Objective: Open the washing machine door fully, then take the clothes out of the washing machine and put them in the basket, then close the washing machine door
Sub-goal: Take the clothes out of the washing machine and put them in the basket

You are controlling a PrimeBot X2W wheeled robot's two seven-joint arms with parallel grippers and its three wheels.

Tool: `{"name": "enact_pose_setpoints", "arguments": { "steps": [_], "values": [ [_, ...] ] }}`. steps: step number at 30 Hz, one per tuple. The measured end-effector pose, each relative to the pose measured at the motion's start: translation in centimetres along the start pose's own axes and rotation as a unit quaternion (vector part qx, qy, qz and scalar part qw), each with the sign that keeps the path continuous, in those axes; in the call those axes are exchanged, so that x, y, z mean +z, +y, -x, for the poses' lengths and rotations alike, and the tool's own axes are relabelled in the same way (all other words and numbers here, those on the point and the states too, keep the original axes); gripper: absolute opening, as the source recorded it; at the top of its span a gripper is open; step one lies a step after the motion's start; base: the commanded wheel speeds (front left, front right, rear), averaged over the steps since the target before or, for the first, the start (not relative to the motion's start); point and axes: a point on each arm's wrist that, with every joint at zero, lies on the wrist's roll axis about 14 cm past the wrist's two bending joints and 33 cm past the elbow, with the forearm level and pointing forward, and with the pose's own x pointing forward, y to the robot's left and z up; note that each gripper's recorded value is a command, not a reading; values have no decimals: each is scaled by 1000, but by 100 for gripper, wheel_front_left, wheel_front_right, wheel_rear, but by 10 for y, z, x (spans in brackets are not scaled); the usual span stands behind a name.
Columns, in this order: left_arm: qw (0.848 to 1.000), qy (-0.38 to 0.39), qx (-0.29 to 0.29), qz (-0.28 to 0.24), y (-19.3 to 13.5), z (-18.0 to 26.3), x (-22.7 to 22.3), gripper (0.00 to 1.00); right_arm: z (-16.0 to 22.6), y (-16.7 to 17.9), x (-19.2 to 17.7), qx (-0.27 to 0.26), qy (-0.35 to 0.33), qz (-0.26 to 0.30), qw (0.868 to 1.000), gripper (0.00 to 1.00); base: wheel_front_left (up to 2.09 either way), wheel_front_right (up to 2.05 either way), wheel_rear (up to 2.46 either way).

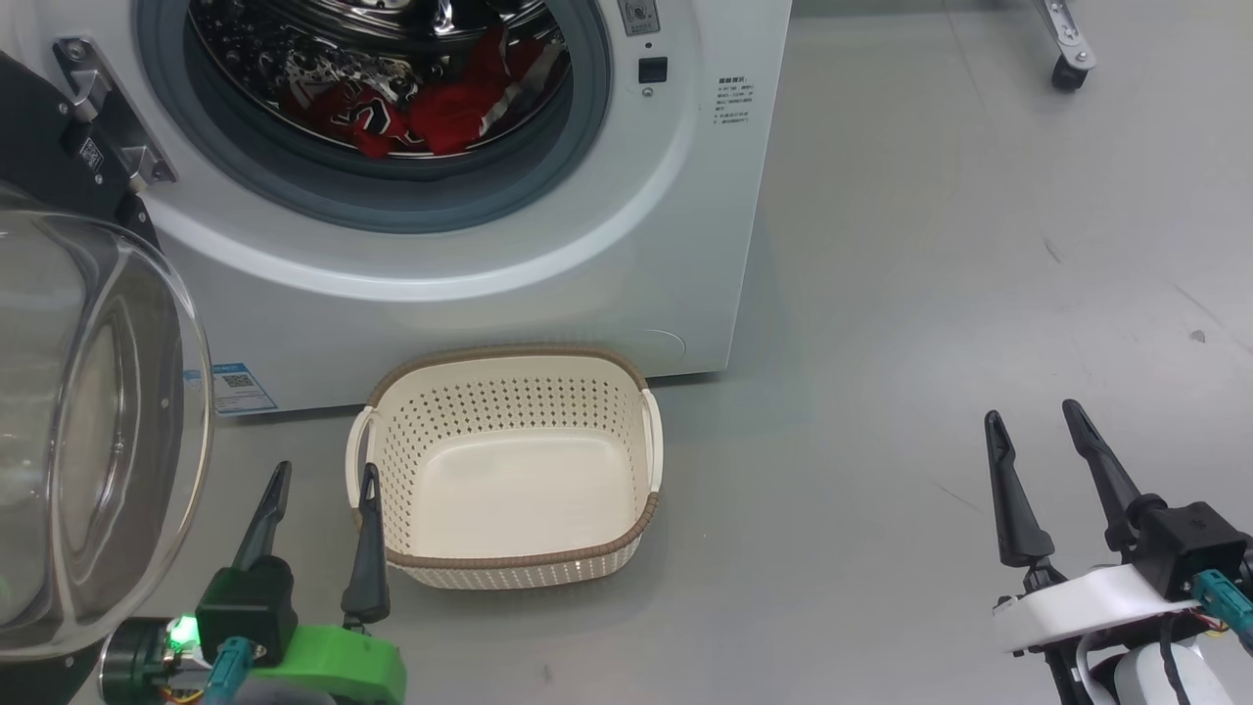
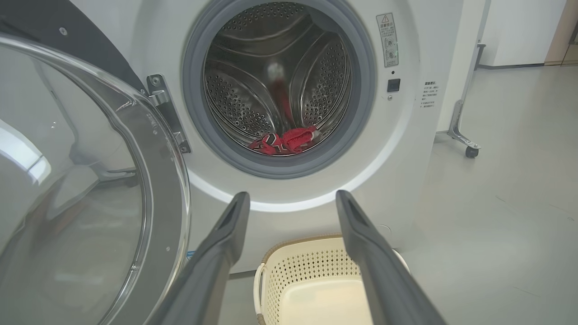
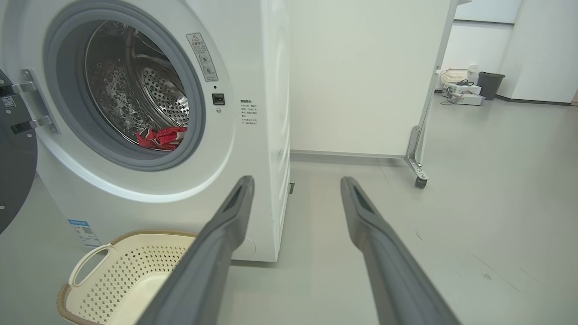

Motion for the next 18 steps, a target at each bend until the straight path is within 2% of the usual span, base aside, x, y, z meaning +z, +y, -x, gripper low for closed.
{"name": "enact_pose_setpoints", "arguments": {
  "steps": [18],
  "values": [
    [1000, 7, 0, 1, -2, -1, -4, 100, -2, 2, -4, 4, 5, -4, 1000, 100, 104, -106, 2]
  ]
}}
